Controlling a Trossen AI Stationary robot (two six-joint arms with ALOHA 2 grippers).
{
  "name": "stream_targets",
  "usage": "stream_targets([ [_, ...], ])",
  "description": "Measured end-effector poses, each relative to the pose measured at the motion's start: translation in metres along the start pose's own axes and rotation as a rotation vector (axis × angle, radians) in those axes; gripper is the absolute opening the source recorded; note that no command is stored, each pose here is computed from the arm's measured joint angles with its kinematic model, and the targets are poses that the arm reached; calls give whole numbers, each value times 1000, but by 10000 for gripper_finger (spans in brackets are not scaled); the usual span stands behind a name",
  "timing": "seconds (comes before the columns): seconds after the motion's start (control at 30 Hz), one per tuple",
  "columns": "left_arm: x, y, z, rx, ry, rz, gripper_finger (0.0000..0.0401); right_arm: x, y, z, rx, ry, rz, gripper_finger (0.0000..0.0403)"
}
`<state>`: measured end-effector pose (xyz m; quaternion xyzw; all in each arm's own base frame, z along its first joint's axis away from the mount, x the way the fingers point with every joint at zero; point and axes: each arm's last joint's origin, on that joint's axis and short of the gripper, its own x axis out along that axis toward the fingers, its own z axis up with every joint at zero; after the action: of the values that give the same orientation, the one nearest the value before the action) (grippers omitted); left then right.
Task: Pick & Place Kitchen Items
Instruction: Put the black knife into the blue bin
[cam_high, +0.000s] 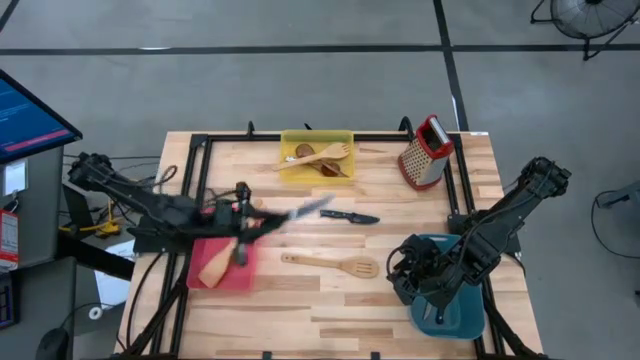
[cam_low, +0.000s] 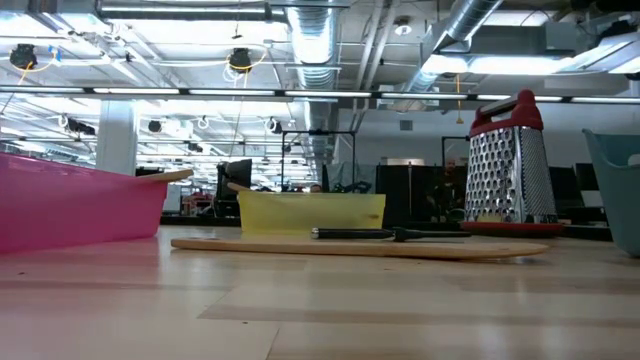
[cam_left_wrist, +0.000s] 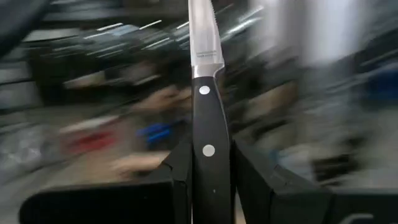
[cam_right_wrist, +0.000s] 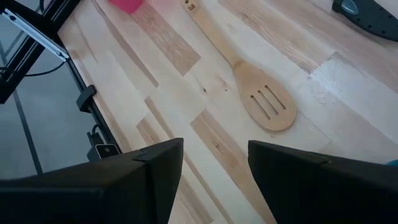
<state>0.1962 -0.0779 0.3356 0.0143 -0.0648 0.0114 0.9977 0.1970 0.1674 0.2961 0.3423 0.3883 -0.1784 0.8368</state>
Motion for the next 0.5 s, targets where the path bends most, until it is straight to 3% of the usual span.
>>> stream_targets([
  [0.1, 10, 2, -17, 124, 113, 279, 63, 0, 0, 0, 0, 0, 0, 191],
  [0.23, 24, 5, -40, 251, 229, 535, 63, 0, 0, 1, 1, -2, -2, 191],
  [0.37, 35, 7, -58, 322, 299, 694, 63, 2, -1, 4, 10, -34, -12, 191],
  [0.5, 41, 6, -67, 346, 322, 786, 63, 3, -2, 11, 19, -162, -37, 191],
])
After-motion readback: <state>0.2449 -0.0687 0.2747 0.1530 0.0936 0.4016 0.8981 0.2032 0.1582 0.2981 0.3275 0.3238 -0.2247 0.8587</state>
